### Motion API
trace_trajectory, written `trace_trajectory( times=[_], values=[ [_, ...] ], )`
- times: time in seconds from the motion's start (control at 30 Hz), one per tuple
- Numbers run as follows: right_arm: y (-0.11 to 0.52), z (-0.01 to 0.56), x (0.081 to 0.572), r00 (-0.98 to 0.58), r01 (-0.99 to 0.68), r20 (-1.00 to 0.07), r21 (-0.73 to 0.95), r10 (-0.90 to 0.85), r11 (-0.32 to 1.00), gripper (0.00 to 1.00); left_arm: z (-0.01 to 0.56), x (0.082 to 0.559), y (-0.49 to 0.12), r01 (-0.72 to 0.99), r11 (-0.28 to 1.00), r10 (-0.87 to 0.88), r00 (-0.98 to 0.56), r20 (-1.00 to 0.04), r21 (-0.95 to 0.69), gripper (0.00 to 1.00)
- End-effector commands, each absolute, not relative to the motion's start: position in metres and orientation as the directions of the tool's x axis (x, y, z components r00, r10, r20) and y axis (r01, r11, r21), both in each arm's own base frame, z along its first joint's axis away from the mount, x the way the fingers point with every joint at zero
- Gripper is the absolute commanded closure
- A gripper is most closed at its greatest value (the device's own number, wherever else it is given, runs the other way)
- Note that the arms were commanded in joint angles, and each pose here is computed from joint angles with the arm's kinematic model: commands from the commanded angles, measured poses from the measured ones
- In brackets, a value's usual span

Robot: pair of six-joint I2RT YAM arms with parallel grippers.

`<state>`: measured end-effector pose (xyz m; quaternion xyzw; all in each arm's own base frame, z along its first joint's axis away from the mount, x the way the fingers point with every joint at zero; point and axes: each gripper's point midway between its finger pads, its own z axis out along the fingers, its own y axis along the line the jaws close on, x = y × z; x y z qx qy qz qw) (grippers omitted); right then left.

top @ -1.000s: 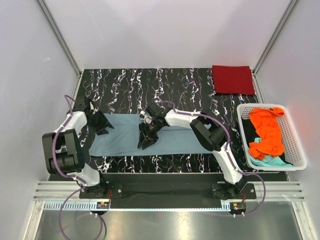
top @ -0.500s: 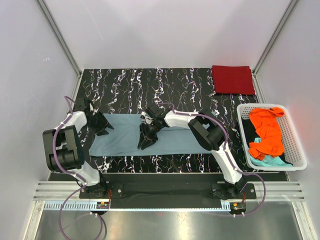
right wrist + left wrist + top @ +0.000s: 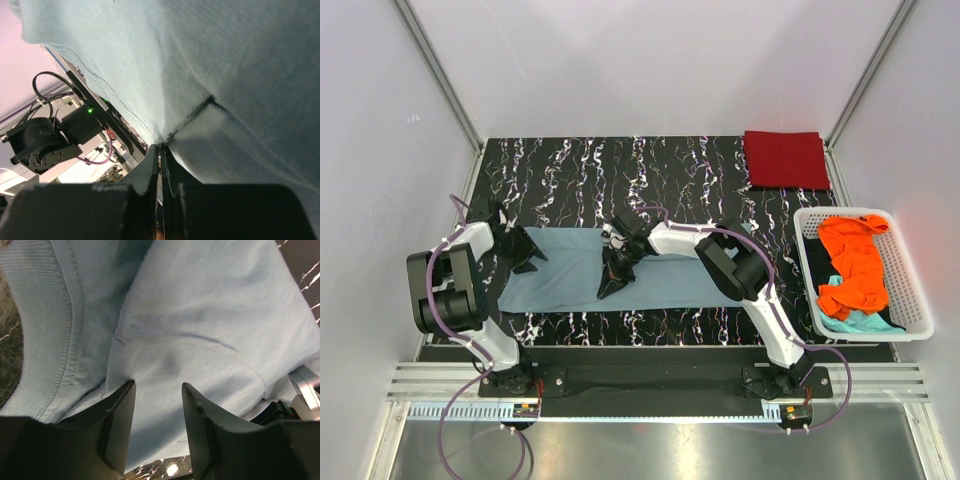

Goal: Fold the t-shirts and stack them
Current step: Fold the tshirt

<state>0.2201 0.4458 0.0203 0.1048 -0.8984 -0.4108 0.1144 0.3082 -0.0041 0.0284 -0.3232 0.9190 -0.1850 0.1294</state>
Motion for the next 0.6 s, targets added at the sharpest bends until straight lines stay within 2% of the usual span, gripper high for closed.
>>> trace_trajectory(
  times=[0.0,0.17,0.57],
  values=[
    [0.448,0.043,0.217,-0.954,-0.131,0.068,0.779,-0.29,0.614,0.96,0.029,0.315,0.0,-0.536,0.719,-0.646,-0.75,-0.141,-0.442,0.52],
    [0.439,0.048,0.211,-0.955,-0.137,0.063,0.772,-0.289,0.621,0.99,0.024,0.314,0.003,-0.544,0.718,-0.649,-0.749,-0.134,-0.434,0.52],
    [0.433,0.049,0.207,-0.955,-0.137,0.066,0.767,-0.29,0.627,0.99,0.021,0.314,0.01,-0.558,0.713,-0.659,-0.741,-0.133,-0.424,0.51]
  ],
)
